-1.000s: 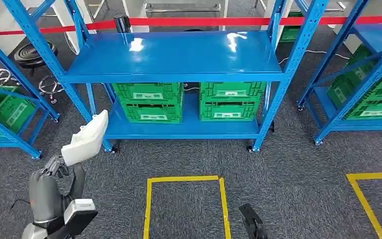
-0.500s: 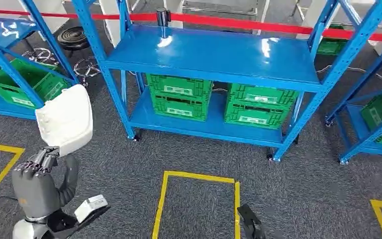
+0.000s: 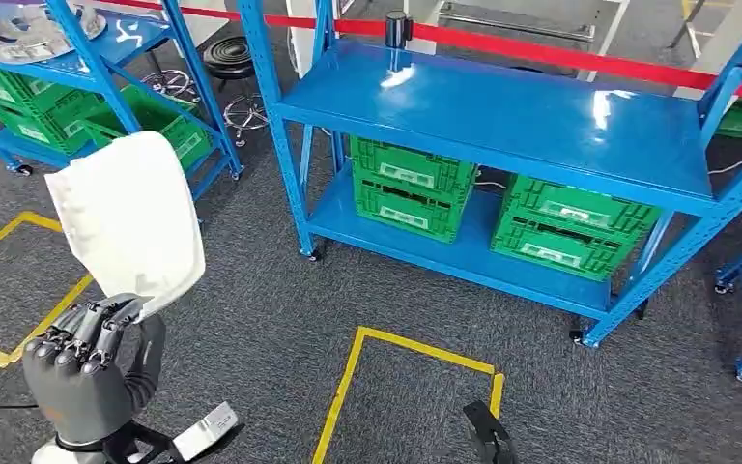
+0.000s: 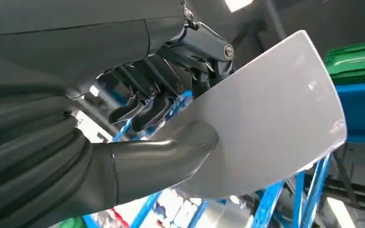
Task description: Take the parts from the cabinet and place them on the table.
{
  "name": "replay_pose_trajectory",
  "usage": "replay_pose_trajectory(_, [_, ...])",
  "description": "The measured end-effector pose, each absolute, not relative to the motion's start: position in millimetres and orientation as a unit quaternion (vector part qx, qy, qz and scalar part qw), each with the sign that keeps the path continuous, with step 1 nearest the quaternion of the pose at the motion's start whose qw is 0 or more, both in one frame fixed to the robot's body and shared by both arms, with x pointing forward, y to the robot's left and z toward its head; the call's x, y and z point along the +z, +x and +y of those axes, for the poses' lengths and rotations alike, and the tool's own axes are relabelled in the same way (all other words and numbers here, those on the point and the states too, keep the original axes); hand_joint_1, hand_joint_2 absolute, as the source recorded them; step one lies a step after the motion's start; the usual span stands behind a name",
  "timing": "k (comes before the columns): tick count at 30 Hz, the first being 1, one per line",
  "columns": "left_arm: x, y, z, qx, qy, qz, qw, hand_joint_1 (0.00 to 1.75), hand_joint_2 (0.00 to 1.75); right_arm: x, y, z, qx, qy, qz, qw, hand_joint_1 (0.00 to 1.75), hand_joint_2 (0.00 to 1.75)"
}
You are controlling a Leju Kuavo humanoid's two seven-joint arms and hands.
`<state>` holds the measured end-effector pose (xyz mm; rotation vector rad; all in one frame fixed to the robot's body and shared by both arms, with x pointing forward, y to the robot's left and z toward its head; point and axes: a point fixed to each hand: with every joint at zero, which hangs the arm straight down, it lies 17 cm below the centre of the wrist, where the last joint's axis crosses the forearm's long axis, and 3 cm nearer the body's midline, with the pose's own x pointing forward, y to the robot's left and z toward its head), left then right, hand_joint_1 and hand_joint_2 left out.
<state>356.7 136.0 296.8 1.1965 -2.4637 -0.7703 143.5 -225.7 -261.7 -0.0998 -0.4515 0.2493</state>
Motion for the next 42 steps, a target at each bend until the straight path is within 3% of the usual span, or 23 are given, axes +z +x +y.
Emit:
replay_pose_trajectory(24, [313,356,134,-0.290,0.465,-0.833,0.082,1.75,1.75,-263,138,-225,0.158,-0.052,-0.216,0.962,0.00,0.00])
replay_pose_trajectory(42, [322,374,137,-0.283,0.469,-0.833,0.083,1.75,1.75,-261,147,-228,0.154,-0.059,-0.226,0.960,0.00,0.00])
